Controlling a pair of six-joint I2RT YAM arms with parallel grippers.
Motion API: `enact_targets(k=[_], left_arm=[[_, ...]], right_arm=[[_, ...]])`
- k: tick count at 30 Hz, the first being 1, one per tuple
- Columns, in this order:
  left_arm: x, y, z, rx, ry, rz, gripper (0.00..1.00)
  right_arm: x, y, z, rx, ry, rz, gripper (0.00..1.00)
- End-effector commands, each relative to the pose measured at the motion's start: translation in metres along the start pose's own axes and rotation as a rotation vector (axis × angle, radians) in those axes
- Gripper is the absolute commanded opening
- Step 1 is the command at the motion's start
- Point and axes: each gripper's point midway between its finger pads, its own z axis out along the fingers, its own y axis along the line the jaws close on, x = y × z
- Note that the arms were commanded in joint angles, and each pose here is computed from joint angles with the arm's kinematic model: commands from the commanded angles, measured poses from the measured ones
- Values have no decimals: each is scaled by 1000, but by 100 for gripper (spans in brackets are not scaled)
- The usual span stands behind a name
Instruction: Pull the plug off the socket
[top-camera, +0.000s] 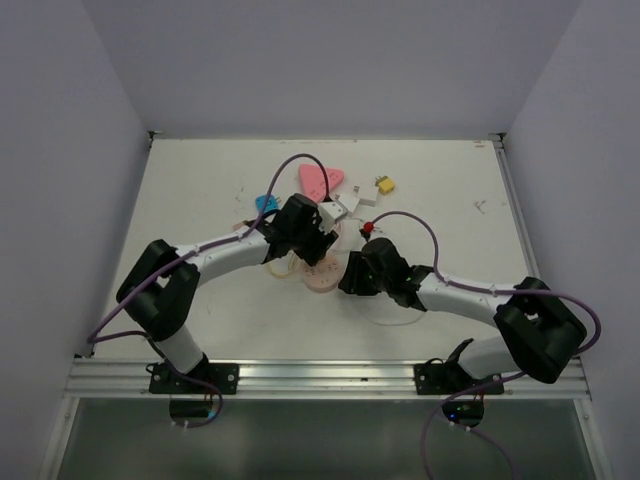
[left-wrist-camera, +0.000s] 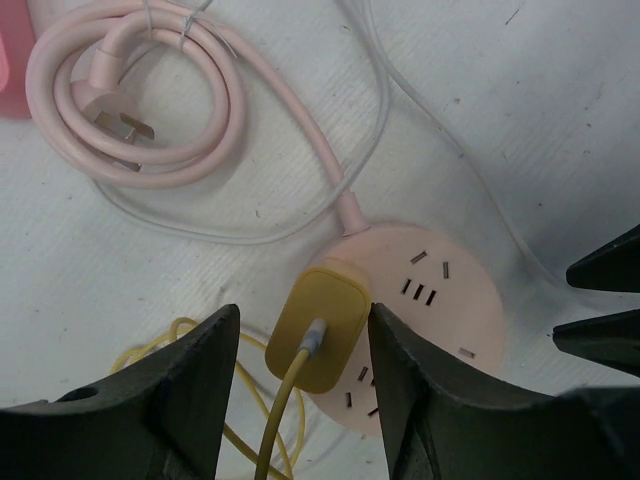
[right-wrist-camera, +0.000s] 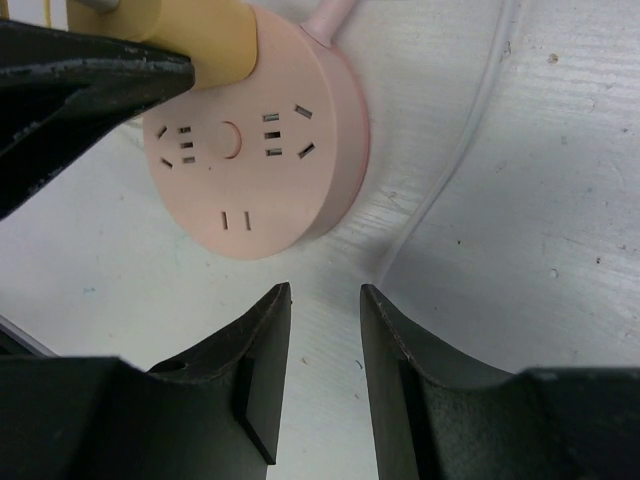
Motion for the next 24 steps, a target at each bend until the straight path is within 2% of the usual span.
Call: enact_targets(k=[1,3,7,12,14,24], left_arm=[[-21,3,-4,22,-42,33,57],[-18,-2,-3,43,-38,22,53],[-6,-7,-4,57,-25,-17,36],[8,-14,-13,48,-33,-112,29],[16,-11,-17,3,-22,-147,22],[35,-20,-38,-153,9,-331,21]], right_arm=[[-13,9,-7,-47,-53,-20,38],[-15,11,-8,-54,-61,-18,38],[-20,17,-9,-72,-80,31,38],[-30,41,-5,-169,-100,100,37],[-31,44,1,-176,-91,114,37],[-24,57,30,-224,-31,147,36]])
